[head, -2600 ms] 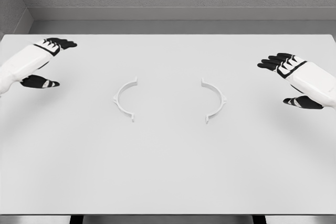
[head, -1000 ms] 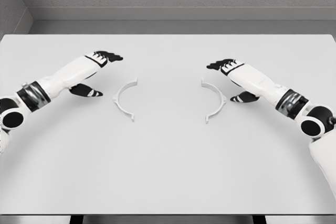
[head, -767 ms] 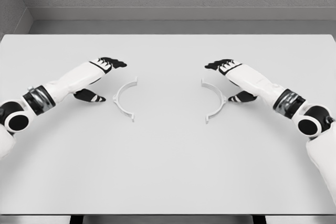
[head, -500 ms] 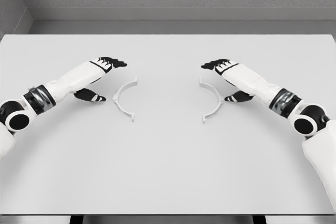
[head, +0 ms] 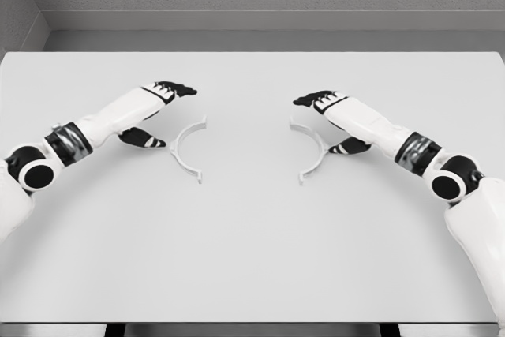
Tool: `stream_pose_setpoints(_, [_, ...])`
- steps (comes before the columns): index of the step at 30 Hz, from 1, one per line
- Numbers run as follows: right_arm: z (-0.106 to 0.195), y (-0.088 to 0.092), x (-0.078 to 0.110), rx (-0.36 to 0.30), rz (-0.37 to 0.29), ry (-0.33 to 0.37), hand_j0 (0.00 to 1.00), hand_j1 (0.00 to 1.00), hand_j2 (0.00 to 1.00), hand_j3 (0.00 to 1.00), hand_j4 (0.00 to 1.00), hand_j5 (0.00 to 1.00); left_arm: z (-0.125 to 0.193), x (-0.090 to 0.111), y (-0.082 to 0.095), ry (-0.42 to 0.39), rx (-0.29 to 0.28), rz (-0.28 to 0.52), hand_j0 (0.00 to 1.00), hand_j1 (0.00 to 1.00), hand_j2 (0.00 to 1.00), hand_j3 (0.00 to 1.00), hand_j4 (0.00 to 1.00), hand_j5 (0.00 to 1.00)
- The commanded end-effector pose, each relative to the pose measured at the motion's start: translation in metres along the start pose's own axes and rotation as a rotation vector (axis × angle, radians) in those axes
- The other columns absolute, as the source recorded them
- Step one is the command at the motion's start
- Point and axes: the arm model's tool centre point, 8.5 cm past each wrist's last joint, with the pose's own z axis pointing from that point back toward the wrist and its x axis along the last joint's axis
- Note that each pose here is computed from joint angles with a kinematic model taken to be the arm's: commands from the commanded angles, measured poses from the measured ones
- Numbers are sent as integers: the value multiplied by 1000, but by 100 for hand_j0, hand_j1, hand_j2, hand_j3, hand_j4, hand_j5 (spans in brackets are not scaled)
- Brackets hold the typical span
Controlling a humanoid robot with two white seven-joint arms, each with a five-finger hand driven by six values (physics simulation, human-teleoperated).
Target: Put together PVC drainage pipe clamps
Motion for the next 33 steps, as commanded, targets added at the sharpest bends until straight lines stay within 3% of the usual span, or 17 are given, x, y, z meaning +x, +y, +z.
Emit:
stream_pose_setpoints(1, [-2, 1, 2, -2, -8, -5, 100, 100, 100, 100, 100, 100, -3, 1, -3, -3, 2, 14, 100, 100, 100, 100, 100, 100])
stream_pose_setpoints(23, [-21, 0, 17, -7, -15, -35, 100, 100, 100, 100, 100, 100, -24, 19, -16, -49, 7, 43, 100, 100, 100, 100, 100, 100])
stream_pose_setpoints(33, [-22, -3, 14, -10, -14, -26, 100, 100, 100, 100, 100, 100, -37, 33, -26, -80, -1, 44, 100, 100, 100, 100, 100, 100])
